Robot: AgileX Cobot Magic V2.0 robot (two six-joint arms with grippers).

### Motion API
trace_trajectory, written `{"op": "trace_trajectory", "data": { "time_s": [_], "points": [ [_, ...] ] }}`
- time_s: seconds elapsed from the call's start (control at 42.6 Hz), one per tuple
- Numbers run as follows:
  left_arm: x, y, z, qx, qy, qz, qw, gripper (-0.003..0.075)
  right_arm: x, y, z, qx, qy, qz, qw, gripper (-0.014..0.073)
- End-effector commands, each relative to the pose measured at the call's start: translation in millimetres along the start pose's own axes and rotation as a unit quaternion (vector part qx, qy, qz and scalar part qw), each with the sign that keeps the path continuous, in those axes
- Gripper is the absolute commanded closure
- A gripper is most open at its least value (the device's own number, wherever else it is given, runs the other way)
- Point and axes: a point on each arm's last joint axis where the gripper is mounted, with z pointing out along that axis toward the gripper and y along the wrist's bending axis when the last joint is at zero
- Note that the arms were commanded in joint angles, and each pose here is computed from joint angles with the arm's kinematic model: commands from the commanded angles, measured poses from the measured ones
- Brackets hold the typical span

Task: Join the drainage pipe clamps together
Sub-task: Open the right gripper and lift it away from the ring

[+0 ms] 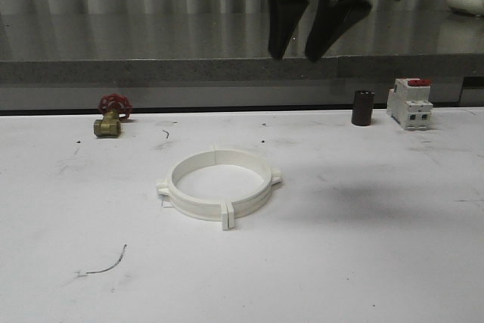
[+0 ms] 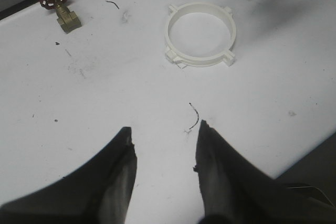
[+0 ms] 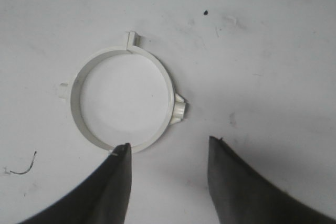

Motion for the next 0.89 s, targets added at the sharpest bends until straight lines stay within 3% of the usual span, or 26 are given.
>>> {"op": "trace_trajectory", "data": {
  "time_s": [0.0, 0.329, 0.869],
  "points": [
    [-11, 0, -7, 0.001, -0.048, -0.002, 0.999, 0.0447, 9, -3, -59, -0.007, -0.094, -0.026, 0.995, 0.0221],
    [-11, 0, -7, 0.001, -0.048, -0.002, 0.999, 0.0447, 85, -26, -128, 0.009, -0.147, -0.047, 0.988, 0.0221],
    [-11, 0, -7, 0.001, -0.048, -0.002, 0.999, 0.0447, 184, -52, -176, -0.007, -0.216, -0.045, 0.975, 0.0221]
  ]
}}
